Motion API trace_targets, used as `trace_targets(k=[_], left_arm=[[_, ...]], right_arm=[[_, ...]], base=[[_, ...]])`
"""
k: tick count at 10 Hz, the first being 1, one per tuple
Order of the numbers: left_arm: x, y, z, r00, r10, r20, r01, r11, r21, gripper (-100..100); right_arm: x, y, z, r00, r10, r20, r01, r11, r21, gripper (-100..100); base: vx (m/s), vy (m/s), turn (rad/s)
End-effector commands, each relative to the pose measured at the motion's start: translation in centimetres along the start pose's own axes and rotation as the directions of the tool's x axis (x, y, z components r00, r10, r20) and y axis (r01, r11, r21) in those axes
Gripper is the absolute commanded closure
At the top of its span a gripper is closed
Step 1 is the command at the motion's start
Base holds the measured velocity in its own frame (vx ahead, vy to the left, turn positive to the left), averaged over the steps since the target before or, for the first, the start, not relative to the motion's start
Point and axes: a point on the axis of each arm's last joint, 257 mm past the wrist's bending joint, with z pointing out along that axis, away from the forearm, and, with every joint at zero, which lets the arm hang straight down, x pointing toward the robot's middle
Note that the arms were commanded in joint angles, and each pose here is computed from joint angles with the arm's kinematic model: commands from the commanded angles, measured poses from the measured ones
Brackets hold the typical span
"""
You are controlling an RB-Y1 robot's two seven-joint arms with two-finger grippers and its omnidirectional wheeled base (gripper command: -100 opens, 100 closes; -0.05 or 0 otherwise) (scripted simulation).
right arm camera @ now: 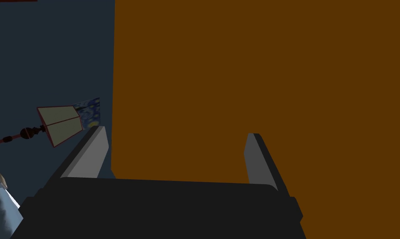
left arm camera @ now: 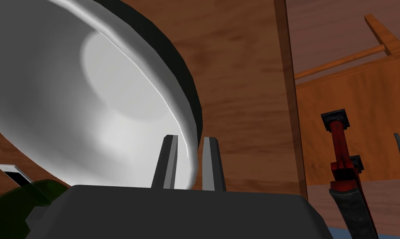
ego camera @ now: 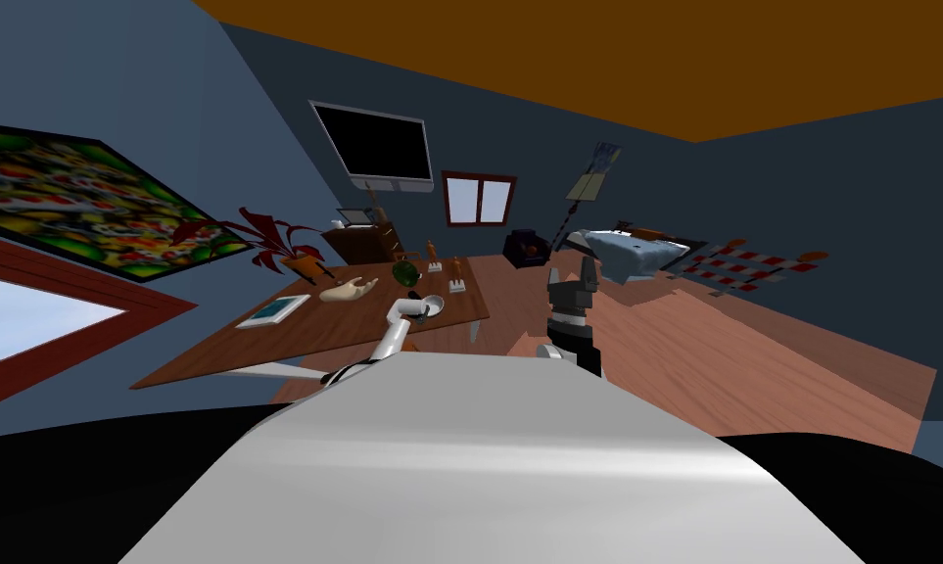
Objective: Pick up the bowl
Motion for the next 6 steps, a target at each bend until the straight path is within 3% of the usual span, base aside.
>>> trace_targets(k=[1, 2, 5, 6], left_arm=[[0.0, 0.0, 0.0, 1.0, 0.0, 0.0, 0.0, 1.0, 0.0, 0], [-0.2, -0.4, -0.8, 1.0, -0.001, -0.001, 0.001, 1.0, 0.002, 100], [-0.4, -0.6, -1.4, 1.0, 0.001, -0.001, -0.001, 1.0, 0.004, 100], [-0.5, -0.6, -1.4, 1.0, 0.001, -0.002, -0.001, 1.0, 0.001, 0]], right_arm=[[0.0, 0.0, 0.0, 1.0, 0.0, 0.0, 0.0, 1.0, 0.0, 0], [0.0, 0.0, 0.0, 1.0, 0.0, 0.0, 0.0, 1.0, 0.0, 0], [0.0, 0.0, 0.0, 1.0, 0.0, 0.0, 0.0, 1.0, 0.0, 0], [0.0, 0.0, 0.0, 1.0, 0.0, 0.0, 0.0, 1.0, 0.0, 0]], base=[[0.0, 0.0, 0.0], [-0.021, -0.008, 0.02], [-0.027, -0.011, 0.011], [0.0, 0.0, 0.0]])
